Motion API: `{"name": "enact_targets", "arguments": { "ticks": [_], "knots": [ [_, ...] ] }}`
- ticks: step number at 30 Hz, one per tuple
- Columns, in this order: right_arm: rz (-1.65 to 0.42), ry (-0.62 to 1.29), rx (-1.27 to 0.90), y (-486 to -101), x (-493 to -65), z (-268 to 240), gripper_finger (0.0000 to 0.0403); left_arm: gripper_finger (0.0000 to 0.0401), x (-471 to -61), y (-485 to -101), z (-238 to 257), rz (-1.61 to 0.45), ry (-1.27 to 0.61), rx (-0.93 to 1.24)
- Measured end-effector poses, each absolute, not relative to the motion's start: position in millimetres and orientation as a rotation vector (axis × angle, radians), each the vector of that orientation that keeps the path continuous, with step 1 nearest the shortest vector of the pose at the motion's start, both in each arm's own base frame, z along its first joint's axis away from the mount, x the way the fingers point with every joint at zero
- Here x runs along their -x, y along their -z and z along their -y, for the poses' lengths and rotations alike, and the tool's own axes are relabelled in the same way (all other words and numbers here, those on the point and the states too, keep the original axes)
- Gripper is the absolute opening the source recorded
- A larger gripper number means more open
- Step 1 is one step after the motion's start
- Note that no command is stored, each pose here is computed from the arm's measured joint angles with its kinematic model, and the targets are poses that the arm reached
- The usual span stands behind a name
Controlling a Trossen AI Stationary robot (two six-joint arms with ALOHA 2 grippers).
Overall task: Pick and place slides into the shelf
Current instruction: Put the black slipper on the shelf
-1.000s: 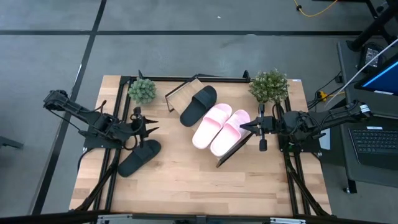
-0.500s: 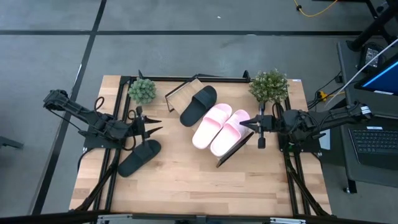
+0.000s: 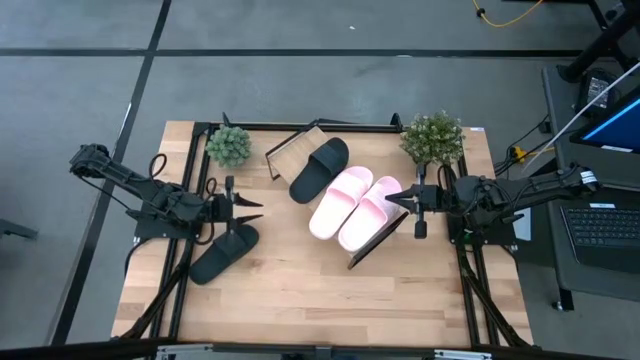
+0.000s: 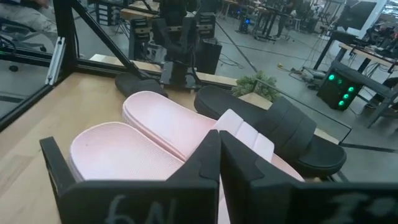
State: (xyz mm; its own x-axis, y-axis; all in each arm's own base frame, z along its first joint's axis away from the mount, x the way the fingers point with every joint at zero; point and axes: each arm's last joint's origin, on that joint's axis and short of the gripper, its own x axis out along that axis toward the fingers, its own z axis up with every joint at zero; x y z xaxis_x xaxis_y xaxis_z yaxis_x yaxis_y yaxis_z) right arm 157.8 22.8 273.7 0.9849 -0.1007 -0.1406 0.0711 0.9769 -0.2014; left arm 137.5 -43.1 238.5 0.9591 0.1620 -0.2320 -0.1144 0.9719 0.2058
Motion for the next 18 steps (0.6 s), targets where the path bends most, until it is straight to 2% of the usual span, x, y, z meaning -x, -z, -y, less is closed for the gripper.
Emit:
{"name": "enact_targets", "arguments": {
  "ticks": [11,18],
  "knots": [
    [-0.178,0.084,0.201,-271,-157,-23,0.0006,0.0108,-137,-237,43,-0.270,-0.140,-0.201],
    [-0.219,0.086,0.162,-267,-157,-23,0.0006,0.0108,-129,-217,40,-0.473,-0.118,-0.287]
  ]
}}
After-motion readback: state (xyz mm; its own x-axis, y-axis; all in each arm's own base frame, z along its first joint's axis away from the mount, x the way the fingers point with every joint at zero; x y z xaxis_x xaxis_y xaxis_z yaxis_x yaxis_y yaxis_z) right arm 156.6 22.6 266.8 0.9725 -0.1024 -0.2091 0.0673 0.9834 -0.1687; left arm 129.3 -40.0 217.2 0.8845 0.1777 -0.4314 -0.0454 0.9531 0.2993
